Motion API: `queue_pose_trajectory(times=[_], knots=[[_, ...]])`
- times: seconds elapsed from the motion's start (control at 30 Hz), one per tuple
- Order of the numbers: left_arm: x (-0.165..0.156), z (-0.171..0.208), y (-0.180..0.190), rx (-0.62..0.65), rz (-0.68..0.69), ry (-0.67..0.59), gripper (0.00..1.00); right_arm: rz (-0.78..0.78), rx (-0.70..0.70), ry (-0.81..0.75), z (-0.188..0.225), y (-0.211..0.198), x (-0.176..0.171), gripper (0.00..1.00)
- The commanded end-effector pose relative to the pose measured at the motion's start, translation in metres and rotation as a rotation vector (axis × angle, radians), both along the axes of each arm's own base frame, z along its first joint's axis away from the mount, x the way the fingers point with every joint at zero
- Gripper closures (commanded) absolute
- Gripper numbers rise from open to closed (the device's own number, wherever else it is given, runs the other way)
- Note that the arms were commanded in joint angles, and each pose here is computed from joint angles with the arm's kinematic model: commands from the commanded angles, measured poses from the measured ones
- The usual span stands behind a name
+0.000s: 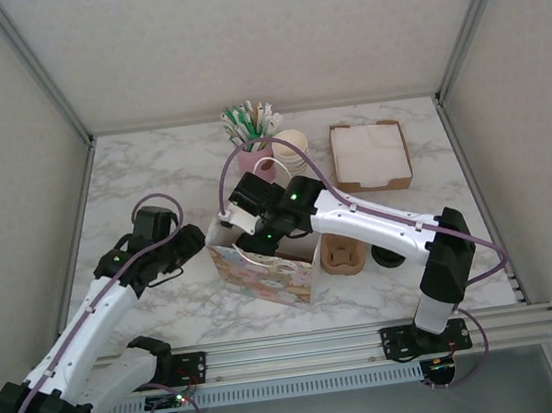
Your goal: Pack the takeout coffee
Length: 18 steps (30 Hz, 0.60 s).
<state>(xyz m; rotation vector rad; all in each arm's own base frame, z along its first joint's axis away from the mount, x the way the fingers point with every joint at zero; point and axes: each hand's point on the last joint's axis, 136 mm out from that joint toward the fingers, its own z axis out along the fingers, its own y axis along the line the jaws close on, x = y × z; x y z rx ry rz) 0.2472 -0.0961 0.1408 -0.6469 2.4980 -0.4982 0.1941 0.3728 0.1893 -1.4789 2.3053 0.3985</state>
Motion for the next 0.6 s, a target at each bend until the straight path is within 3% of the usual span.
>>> queue_pose_trajectory(times=[0.0,0.57], knots=[[0.001,-0.015,0.013,0.001,0.072,0.014,0.42,0.017,0.029,0.006,0.001,0.005,-0.006,0.45],[-0.008,-0.063,0.011,-0.017,0.065,0.113,0.43,0.032,0.006,0.035,-0.023,0.007,-0.008,0.46]])
